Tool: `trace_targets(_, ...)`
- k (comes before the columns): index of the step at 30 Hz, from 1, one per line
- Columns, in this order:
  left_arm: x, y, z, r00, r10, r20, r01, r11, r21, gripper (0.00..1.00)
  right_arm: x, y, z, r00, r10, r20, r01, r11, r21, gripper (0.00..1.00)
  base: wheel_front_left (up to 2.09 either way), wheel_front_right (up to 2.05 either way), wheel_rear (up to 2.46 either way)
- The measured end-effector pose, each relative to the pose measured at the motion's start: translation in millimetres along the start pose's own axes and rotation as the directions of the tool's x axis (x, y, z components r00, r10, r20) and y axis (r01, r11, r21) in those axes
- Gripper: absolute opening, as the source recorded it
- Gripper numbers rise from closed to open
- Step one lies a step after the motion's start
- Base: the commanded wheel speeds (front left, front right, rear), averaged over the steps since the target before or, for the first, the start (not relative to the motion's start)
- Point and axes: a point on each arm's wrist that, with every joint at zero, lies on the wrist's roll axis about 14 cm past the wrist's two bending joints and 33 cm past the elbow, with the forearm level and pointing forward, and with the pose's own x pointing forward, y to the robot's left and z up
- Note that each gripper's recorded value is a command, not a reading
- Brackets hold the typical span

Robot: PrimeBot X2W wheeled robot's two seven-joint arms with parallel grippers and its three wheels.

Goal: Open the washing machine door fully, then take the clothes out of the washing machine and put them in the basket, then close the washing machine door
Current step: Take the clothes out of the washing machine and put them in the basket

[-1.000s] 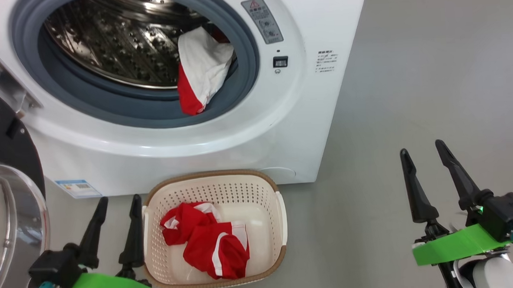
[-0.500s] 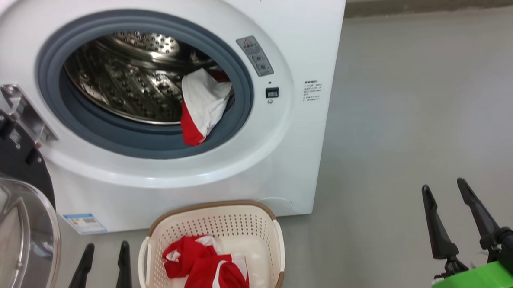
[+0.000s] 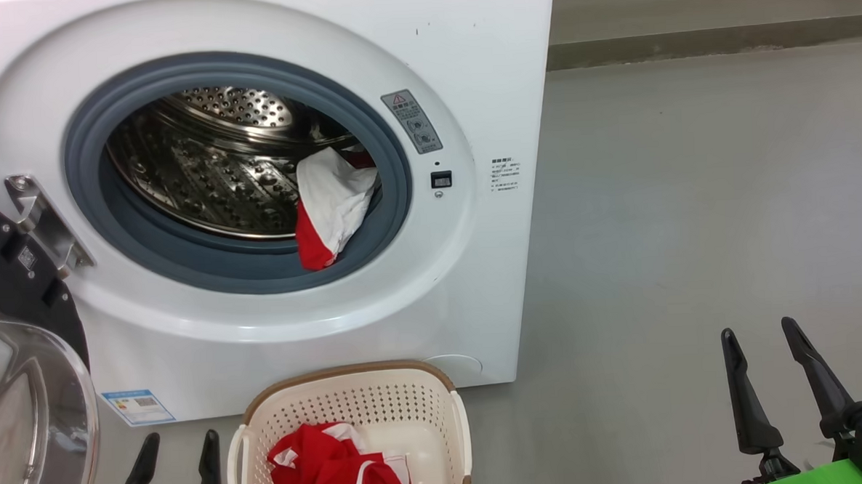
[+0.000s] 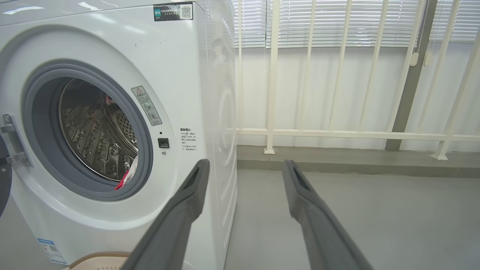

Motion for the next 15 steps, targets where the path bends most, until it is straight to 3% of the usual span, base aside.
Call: trace_targets(15, 0.0, -4.3, 0.1, 1.0, -0.021, -0.005, 0.022, 1.0, 0.018, 1.0, -1.8, 1.1, 0.5, 1.0, 0.004, 0.001, -0.004, 1.0, -0.006, 1.0, 0.0, 0.0, 0.0)
